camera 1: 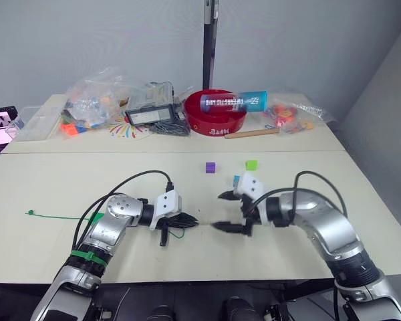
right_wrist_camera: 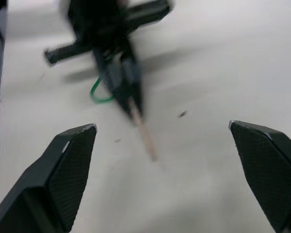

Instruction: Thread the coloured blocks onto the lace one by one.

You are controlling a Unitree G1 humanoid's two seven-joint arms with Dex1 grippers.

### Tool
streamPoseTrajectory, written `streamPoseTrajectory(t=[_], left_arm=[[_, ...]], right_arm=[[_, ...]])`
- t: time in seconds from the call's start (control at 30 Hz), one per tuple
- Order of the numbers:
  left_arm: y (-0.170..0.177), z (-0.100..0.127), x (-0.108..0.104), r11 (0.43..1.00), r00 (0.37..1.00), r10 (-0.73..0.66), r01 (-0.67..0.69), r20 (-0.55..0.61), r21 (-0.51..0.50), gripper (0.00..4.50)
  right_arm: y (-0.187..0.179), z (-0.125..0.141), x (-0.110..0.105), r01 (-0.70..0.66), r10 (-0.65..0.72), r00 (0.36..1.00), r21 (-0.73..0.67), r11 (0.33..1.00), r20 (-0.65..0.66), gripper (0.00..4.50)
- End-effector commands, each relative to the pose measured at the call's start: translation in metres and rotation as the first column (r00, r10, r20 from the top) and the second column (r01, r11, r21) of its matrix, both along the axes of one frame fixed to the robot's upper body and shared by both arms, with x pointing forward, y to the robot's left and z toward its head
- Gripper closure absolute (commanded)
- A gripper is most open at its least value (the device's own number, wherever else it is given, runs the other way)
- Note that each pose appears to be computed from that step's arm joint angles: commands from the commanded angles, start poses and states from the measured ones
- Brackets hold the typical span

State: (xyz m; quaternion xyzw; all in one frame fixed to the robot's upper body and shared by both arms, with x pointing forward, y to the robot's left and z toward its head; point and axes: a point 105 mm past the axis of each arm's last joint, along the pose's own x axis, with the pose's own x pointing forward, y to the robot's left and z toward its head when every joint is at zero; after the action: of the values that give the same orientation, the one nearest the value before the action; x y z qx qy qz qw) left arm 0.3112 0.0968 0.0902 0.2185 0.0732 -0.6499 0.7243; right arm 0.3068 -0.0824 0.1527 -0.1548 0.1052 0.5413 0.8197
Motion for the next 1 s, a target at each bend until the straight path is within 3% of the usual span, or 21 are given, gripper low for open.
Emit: streamPoseTrajectory(t=[0.03, 0.1, 0.2, 0.4, 0.53, 0.73, 1.0], left_arm=[[0.001, 0.012, 0.001, 1.000, 0.999, -0.006, 0.007, 0.049, -0.015, 4.50], [0.002, 0.013, 0.001, 1.000, 0.999, -0.005, 0.006, 0.050, -0.015, 4.50], [0.002, 0.013, 0.001, 1.000, 0.999, -0.004, 0.005, 0.052, -0.014, 4.50], [0.003, 0.014, 0.000, 1.000, 0.998, -0.004, 0.005, 0.056, -0.012, 4.50], [0.002, 0.016, 0.000, 1.000, 0.998, -0.004, 0.004, 0.057, -0.014, 4.50], [0.003, 0.017, 0.000, 1.000, 0.998, 0.000, 0.001, 0.060, -0.014, 4.50], [0.002, 0.018, 0.000, 1.000, 0.998, 0.005, -0.004, 0.063, -0.015, 4.50]], right_arm=[[-0.018, 0.024, 0.020, 0.150, -0.156, 0.987, 0.109, 0.983, 0.047, 0.04], [-0.030, 0.028, 0.035, 0.261, -0.275, 0.959, 0.156, 0.953, 0.072, 0.04], [-0.047, 0.029, 0.063, 0.480, -0.509, 0.857, 0.237, 0.845, 0.078, 0.04], [-0.068, 0.025, 0.092, 0.676, -0.728, 0.681, 0.316, 0.665, 0.075, 0.04], [-0.077, 0.021, 0.105, 0.733, -0.791, 0.609, 0.336, 0.592, 0.065, 0.04], [-0.070, 0.008, 0.125, 0.765, -0.811, 0.584, 0.312, 0.563, 0.034, 0.04], [-0.082, -0.005, 0.147, 0.833, -0.866, 0.499, 0.265, 0.486, 0.021, 0.04]])
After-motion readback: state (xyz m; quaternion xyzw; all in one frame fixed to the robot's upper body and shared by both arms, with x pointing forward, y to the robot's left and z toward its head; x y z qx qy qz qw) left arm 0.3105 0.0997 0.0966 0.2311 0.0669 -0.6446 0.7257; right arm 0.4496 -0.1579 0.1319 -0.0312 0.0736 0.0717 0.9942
